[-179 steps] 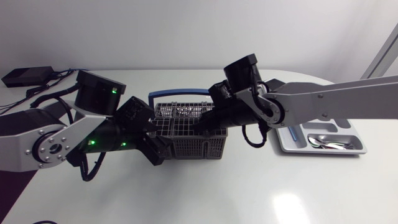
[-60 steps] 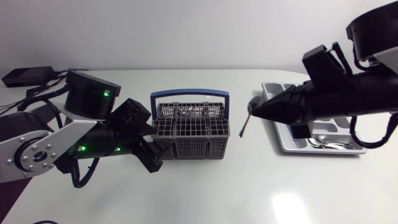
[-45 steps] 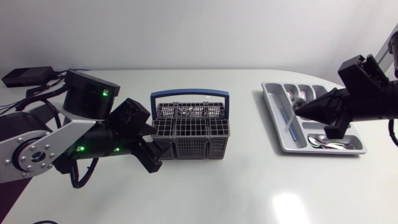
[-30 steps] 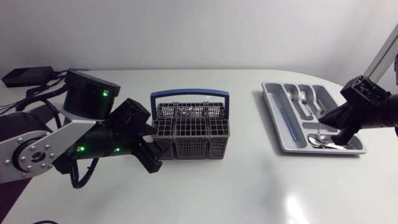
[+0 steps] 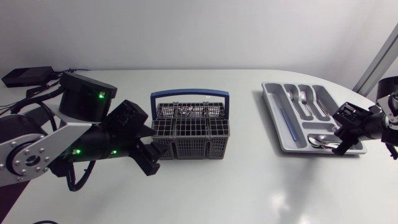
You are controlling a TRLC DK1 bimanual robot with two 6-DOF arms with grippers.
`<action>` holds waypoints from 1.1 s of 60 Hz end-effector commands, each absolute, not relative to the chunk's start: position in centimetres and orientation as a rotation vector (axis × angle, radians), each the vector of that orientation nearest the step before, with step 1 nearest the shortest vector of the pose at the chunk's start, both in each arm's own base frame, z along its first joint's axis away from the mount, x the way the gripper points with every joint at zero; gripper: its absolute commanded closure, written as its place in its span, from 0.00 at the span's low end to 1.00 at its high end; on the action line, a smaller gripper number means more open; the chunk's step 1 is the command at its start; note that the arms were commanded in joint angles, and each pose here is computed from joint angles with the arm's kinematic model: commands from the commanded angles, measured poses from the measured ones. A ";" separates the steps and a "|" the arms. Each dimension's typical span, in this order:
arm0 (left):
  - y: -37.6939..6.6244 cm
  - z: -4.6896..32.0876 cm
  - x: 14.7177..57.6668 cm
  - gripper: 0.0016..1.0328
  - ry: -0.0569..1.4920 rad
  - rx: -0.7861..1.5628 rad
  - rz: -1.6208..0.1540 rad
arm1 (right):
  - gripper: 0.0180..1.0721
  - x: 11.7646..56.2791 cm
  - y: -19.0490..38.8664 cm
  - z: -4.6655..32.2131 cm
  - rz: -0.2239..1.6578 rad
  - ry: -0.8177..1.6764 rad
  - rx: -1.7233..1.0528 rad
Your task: Transfer all utensils from the basket to the drawer tray.
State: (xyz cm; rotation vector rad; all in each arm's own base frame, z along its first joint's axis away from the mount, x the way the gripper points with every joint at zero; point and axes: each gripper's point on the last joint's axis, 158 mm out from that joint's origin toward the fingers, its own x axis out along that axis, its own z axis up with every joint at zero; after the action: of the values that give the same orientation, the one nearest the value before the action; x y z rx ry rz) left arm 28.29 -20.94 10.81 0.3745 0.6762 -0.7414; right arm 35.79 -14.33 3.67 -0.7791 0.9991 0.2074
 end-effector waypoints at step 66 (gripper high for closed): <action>-13.4 7.4 31.0 0.26 0.726 0.346 -0.552 | 0.05 34.8 5.4 10.0 0.417 0.812 -0.576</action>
State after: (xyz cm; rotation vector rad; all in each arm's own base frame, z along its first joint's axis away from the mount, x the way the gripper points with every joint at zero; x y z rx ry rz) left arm 31.34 -13.77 9.50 0.3313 0.6852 -0.5427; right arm 35.48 2.91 10.42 -0.6494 0.7931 0.3893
